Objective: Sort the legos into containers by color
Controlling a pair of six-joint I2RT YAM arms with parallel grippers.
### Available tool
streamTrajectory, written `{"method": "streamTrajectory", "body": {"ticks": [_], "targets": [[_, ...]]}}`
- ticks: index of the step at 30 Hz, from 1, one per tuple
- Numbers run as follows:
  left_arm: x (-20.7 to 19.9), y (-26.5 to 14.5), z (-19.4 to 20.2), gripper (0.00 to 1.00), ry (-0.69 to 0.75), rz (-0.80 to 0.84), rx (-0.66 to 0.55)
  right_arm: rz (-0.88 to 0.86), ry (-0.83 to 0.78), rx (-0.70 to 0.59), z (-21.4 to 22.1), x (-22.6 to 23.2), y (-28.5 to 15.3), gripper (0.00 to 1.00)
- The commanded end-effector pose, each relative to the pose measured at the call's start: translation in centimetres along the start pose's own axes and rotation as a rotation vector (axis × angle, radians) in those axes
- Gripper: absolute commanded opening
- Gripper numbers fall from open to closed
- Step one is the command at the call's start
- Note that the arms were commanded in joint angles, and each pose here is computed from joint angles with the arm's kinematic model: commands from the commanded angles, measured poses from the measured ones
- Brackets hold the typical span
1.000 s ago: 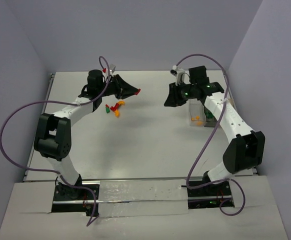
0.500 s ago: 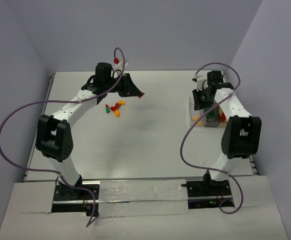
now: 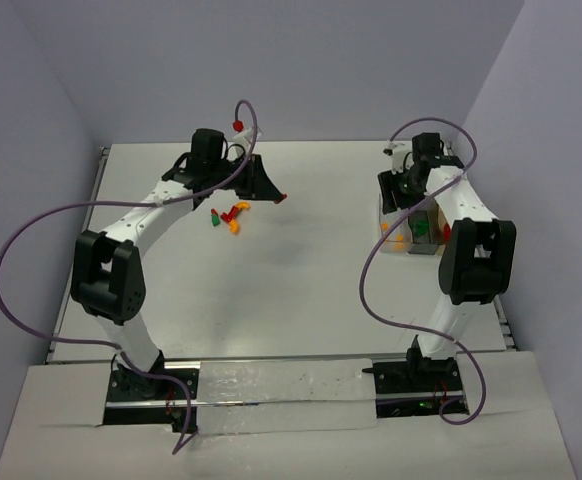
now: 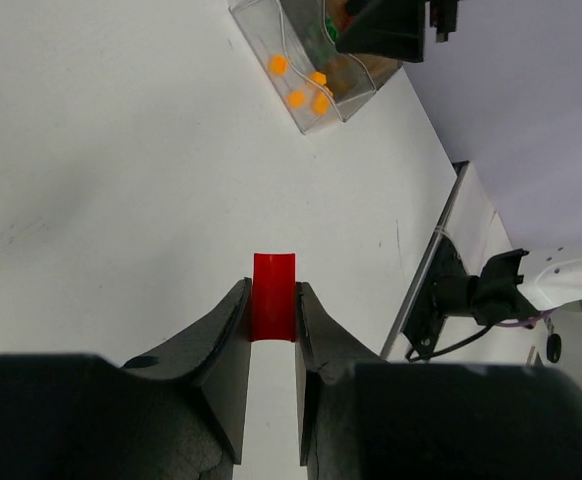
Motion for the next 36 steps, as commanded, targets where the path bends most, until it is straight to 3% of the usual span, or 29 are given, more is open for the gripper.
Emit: {"method": "streamTrajectory", "body": {"ticks": [1,4,5,7,15,20,26,36], "targets": [[-2.5,-1.4,-0.5,0.00,0.186,0.063,-0.112,-0.258,0.011,-0.201,-4.3,4.9,-6.1,0.62],[-3.0,-1.1,0.1,0.00,0.276,0.017,-0.110,-0.521,0.064,-0.268,-5.6,9.2,-8.6,0.64],[-2.9,-1.1,0.2,0.00,0.295,0.005,-0.112,-0.530,0.090,-0.266,-5.6,9.3,-8.6,0.64],[-3.0,-1.1,0.3,0.00,0.346,-0.010,-0.120,-0.725,0.094,-0.257,-6.1,13.4,-9.1,0.64],[-4.8,0.3,1.8,0.00,0.586,-0.097,-0.086,-1.056,0.205,-0.063,-5.2,20.1,-7.2,0.64],[-5.2,1.1,2.8,0.00,0.708,-0.173,-0.051,-1.111,0.226,-0.024,-5.2,21.5,-6.7,0.64],[-5.5,1.3,3.0,0.00,0.707,-0.169,-0.046,-1.155,0.246,0.003,-5.1,22.1,-6.2,0.62],[-6.6,1.5,2.7,0.00,0.689,-0.133,-0.051,-1.154,0.290,0.045,-5.0,22.0,-4.7,0.51]]}}
Point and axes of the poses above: each gripper's point midway between its finger pads, its own y axis out along the fingers, its own x axis along the line the jaws close on, z = x × y, the point moved 5 cm from there along -y, back along the fingers
